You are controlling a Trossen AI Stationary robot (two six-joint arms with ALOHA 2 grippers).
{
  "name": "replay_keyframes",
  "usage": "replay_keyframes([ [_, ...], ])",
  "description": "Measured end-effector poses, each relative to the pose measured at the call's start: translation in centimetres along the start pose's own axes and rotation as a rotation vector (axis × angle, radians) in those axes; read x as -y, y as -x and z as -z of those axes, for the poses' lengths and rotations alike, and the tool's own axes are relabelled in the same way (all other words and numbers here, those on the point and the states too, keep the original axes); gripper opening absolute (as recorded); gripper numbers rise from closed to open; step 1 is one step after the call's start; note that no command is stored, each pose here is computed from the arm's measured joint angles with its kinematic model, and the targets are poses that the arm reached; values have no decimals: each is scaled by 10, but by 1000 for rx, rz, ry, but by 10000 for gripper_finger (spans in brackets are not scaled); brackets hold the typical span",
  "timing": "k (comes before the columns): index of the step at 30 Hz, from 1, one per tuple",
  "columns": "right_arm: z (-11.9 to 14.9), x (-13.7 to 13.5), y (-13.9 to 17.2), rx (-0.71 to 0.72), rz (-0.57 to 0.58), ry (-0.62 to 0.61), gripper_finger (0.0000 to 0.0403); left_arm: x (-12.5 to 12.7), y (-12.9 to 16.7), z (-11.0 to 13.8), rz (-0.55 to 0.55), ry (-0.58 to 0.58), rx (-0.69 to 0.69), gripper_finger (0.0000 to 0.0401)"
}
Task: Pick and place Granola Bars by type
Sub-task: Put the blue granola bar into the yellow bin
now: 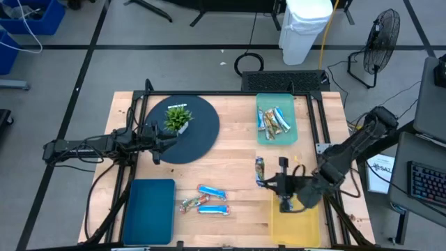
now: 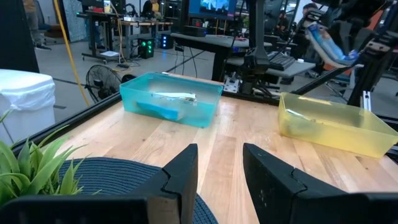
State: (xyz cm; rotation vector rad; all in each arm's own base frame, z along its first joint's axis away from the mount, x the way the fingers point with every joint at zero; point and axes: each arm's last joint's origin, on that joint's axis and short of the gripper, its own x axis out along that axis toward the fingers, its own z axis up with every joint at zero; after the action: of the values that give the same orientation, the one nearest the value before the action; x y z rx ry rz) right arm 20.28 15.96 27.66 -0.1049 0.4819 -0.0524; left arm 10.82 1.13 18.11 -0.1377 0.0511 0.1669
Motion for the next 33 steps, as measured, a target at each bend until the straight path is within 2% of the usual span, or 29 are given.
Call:
replay_keyframes([
  [6,5,-14,17,-3,-90,-74,15,0,0,0,0,0,0,132],
  [16,19,-45,45,-212,-493,-298,10,0,0,0,0,0,0,132],
  [20,23,-41,55,-274,-480,-547,10,0,0,0,0,0,0,132],
  [22,24,-41,58,-282,-461,-609,10,0,0,0,0,0,0,132],
  [33,26,-41,59,-268,-446,-555,10,0,0,0,0,0,0,132],
])
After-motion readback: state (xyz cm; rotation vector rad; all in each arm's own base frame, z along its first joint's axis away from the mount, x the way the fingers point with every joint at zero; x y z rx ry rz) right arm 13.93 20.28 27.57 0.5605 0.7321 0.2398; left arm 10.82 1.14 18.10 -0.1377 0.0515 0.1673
